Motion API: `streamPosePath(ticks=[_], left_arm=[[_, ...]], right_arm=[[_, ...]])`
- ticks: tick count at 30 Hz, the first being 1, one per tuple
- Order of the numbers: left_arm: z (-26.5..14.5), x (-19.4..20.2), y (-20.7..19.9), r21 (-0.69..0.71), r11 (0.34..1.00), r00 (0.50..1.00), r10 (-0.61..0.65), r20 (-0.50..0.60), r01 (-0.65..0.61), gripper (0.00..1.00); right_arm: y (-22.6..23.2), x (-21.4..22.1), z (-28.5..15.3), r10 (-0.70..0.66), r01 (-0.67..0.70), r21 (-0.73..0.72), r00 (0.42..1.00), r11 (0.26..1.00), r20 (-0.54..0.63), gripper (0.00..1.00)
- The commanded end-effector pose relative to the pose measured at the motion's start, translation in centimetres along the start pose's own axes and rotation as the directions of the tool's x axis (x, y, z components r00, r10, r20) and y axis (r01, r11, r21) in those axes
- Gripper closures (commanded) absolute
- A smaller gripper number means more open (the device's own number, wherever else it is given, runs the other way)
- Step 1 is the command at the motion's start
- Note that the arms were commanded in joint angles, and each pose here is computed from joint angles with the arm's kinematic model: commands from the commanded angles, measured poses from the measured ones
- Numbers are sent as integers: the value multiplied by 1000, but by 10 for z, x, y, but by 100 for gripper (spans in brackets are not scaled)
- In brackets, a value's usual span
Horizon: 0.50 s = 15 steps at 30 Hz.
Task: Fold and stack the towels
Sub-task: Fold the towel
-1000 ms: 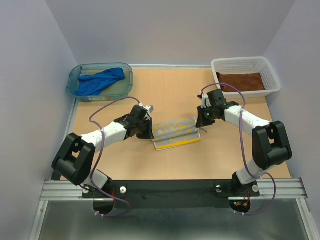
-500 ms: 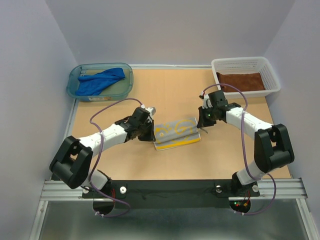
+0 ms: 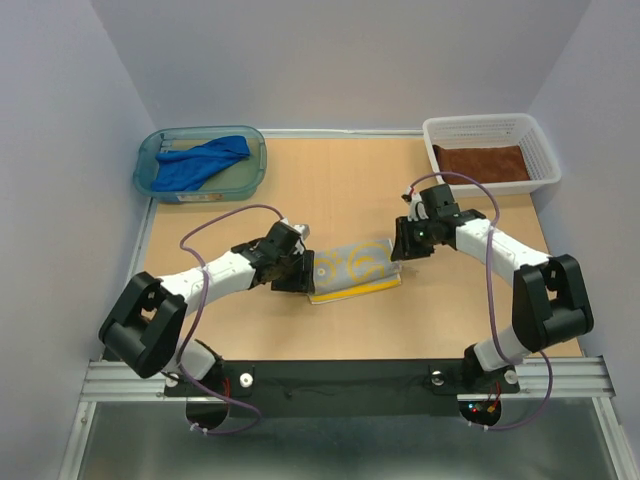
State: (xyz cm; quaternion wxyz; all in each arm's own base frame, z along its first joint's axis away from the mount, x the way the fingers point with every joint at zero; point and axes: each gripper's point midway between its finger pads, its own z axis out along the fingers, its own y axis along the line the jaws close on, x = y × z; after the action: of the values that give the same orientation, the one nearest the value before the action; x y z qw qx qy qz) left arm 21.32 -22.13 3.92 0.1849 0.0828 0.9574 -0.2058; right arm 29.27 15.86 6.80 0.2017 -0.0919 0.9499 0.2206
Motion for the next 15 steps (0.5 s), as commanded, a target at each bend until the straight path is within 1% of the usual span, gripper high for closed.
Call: streamPosePath(ticks=[1,4,7,11,14,15], left_arm=[[-35,-15,-25,62,998,998,12,67,-16,32],[-56,-35,-37,86,996,990,7,142,-20,32],[-64,-52,-45,86,996,985,20,174,-35,32],[-52,-59,-53,84,995,988,40,152,-53,42],[-37,-61,-54,62,996,990,51,134,-60,46],[-32,-60,-53,59,997,991,51,127,-59,50]], right_arm=[[34,-18,-28,-30,37,-107,998,994,63,56],[53,-26,-35,-66,76,-120,994,990,85,56],[57,-33,-32,-59,68,-100,994,993,90,58],[50,-29,-11,-56,57,-23,997,998,51,60],[48,-21,5,-46,46,7,999,999,15,60],[40,-17,10,-37,37,35,999,999,14,61]])
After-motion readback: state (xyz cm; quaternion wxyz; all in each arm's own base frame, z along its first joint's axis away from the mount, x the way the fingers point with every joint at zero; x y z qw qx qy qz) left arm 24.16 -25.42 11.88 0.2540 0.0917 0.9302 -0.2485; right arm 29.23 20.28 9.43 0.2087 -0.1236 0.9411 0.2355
